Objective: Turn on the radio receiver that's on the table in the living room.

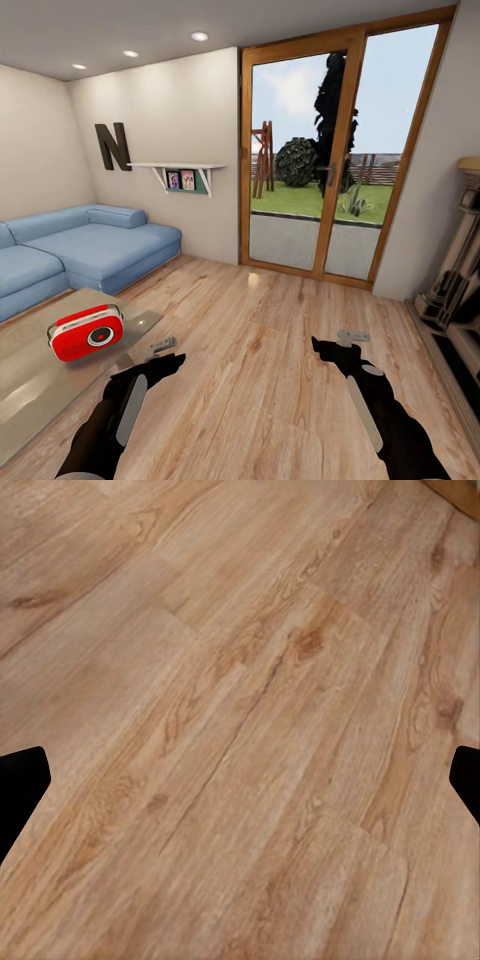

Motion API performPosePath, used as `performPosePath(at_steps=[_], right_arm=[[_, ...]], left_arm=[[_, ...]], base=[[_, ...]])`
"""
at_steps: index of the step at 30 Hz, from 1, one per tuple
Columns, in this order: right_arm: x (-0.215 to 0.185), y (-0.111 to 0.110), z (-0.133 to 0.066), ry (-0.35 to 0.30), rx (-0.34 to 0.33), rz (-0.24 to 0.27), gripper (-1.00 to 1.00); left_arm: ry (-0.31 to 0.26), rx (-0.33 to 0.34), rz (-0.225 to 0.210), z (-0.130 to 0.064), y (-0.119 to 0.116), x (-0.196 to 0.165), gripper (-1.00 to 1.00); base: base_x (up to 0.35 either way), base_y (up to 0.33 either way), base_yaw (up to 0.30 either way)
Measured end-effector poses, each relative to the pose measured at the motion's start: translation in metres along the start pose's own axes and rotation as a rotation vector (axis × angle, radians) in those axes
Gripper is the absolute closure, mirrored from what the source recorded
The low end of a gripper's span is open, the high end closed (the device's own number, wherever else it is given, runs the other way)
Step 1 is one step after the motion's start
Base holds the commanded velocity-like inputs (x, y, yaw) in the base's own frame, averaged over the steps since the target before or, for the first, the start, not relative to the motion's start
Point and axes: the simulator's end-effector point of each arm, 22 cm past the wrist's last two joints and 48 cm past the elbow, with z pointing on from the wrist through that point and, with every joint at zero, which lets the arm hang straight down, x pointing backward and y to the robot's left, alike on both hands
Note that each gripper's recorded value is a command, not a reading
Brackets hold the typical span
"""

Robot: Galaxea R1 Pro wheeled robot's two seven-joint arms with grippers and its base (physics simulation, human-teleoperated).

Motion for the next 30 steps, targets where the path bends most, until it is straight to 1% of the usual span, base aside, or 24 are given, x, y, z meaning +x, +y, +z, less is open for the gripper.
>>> performPosePath(at_steps=[4, 8, 23, 26, 27, 30], right_arm=[[0.0, 0.0, 0.0, 0.0, 0.0, 0.001, -1.0], [-0.0001, -0.0001, 0.0, 0.0, 0.0, 0.001, -1.0], [-0.0001, -0.0003, 0.0, 0.0, 0.0, 0.004, -1.0], [-0.0003, 0.0002, 0.0, -0.001, -0.001, 0.005, -1.0], [-0.0006, 0.0003, -0.0001, -0.002, -0.001, 0.005, -1.0], [-0.0004, 0.0003, -0.0002, -0.001, -0.001, 0.005, -1.0]], left_arm=[[0.0, 0.0, 0.0, 0.0001, 0.0, 0.0001, -1.0], [0.002, 0.0, 0.0, 0.0004, -0.0001, 0.001, -1.0], [0.002, -0.002, 0.0, 0.0005, 0.0009, 0.001, -1.0], [-0.008, -0.003, 0.0, 0.0004, 0.0013, -0.0012, -1.0], [-0.02, -0.004, 0.0, 0.0005, 0.0014, -0.0037, -1.0], [-0.026, -0.004, -0.001, 0.0006, 0.0015, -0.0049, -1.0]], base=[[-0.01, 0.007, 0.002], [-0.11, 0.146, 0.109], [-0.216, 0.201, 0.253], [-0.206, 0.165, 0.262], [-0.133, 0.114, 0.262], [-0.073, 0.062, 0.262]])
